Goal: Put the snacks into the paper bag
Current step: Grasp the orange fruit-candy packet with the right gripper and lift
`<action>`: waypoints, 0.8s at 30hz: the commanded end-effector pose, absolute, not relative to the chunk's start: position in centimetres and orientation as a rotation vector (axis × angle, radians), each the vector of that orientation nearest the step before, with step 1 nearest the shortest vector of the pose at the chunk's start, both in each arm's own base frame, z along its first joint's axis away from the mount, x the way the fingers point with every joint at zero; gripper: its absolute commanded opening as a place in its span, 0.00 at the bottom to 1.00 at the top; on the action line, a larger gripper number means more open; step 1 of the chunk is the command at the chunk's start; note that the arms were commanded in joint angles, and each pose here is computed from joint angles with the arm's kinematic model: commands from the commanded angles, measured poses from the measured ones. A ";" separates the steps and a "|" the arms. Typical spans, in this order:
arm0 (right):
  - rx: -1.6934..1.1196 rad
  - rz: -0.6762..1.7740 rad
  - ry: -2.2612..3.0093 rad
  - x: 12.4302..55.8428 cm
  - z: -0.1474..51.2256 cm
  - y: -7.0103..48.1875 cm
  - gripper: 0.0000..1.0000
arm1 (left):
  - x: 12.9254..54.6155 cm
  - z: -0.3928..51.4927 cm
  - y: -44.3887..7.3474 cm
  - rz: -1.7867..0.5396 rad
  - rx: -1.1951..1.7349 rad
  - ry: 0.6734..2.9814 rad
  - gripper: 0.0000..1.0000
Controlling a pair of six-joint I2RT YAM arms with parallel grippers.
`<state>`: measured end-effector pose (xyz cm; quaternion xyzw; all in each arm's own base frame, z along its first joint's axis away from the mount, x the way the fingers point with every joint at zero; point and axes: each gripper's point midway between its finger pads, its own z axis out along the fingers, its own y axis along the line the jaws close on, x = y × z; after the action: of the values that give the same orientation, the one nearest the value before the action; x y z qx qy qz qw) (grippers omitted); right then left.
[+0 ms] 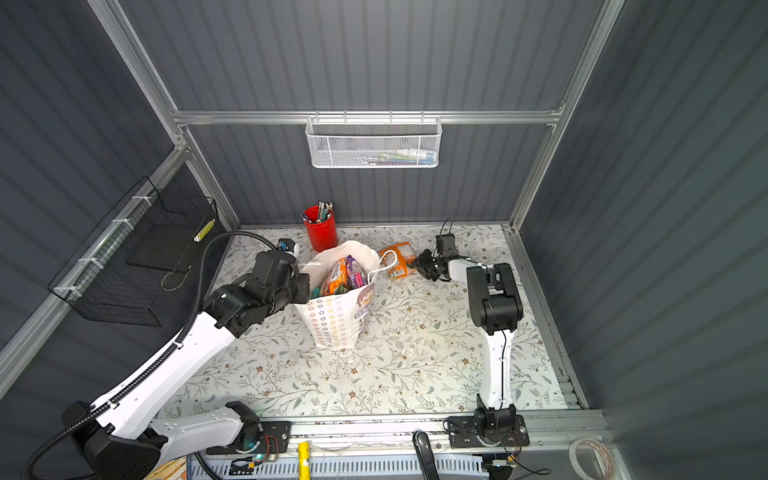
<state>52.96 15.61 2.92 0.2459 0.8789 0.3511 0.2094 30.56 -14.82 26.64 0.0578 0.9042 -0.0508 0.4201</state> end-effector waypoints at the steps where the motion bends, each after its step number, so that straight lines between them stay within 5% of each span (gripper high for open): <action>1: 0.711 0.954 2.498 52.4 1.2 15.2 0.30 | 31.4 27.9 -14.9 -0.113 0.141 2.208 0.00; 10: 0.692 0.978 2.470 52.3 2.0 15.2 0.02 | 31.4 27.8 -14.8 -0.103 0.138 2.210 0.00; 24: 0.607 1.064 2.296 50.7 10.2 15.3 0.00 | 31.5 27.9 -14.7 -0.100 0.139 2.207 0.00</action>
<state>50.48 15.32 7.06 0.2350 0.8656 0.3753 0.2340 30.68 -14.73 26.56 0.0577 0.9043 -0.0457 0.4204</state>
